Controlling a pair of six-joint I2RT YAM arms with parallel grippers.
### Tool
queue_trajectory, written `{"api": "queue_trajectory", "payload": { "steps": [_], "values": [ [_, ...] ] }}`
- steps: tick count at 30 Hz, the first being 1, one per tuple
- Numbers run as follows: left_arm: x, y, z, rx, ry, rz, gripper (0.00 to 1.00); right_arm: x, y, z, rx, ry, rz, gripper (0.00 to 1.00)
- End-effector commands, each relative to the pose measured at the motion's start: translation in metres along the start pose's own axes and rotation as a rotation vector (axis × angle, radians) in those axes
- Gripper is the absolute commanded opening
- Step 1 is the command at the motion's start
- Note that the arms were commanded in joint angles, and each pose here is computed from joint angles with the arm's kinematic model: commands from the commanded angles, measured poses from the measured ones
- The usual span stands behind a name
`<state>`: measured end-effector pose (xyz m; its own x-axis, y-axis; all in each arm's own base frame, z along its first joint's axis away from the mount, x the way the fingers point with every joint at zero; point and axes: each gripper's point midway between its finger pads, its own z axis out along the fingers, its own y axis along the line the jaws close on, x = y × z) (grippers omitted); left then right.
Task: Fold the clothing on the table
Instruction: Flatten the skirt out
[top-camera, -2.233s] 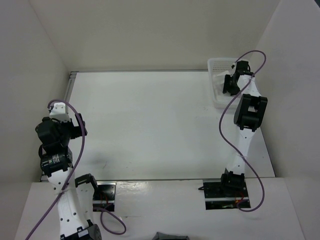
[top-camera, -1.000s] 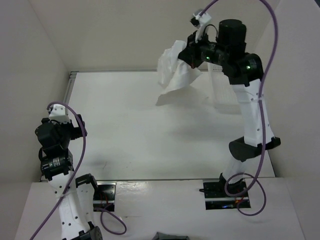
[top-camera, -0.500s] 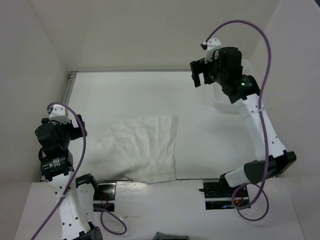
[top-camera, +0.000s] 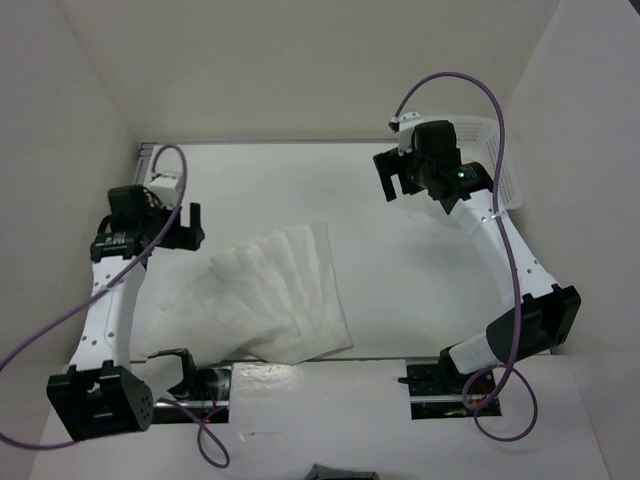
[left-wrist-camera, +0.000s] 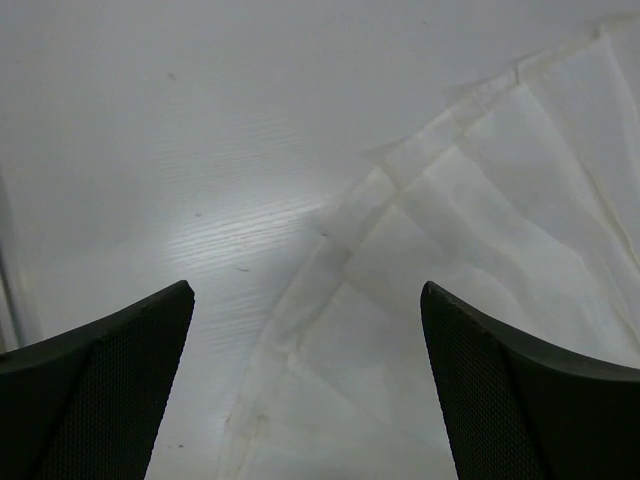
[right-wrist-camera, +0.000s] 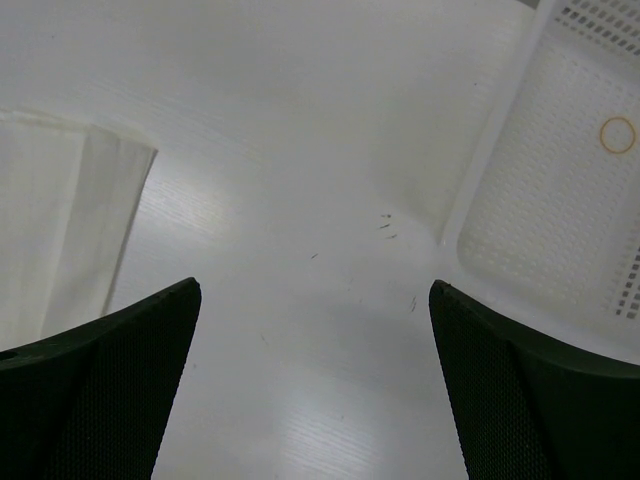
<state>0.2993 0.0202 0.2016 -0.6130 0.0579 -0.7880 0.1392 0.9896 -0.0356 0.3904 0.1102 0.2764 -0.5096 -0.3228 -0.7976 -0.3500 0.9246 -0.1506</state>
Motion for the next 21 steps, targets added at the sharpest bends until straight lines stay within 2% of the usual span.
{"api": "queue_trajectory", "payload": {
  "steps": [1, 2, 4, 5, 10, 16, 21],
  "values": [
    [-0.018, -0.03, 0.005, 0.031, -0.013, 0.216, 1.0, -0.004, -0.001, -0.018, 0.005, -0.054, 0.015, 0.99],
    [-0.018, -0.046, 0.011, 0.039, -0.01, 0.293, 1.0, 0.0, -0.001, -0.022, 0.005, -0.054, 0.015, 0.99],
    [-0.017, -0.067, 0.023, 0.078, -0.01, 0.347, 1.0, 0.001, -0.001, -0.027, 0.007, -0.067, 0.016, 0.99],
    [-0.009, -0.097, 0.034, 0.154, 0.016, 0.402, 1.0, 0.0, -0.001, -0.032, 0.009, -0.079, 0.016, 0.99],
    [0.025, -0.171, 0.079, 0.289, 0.149, 0.623, 1.0, 0.008, -0.006, -0.04, 0.029, -0.081, 0.023, 0.99],
    [0.062, -0.2, 0.119, 0.243, 0.196, 0.89, 1.0, 0.011, -0.026, -0.053, 0.076, -0.088, 0.053, 0.99],
    [0.057, -0.205, 0.142, 0.244, 0.169, 0.991, 1.0, 0.011, -0.039, -0.066, 0.084, -0.119, 0.083, 0.99]
  ]
}}
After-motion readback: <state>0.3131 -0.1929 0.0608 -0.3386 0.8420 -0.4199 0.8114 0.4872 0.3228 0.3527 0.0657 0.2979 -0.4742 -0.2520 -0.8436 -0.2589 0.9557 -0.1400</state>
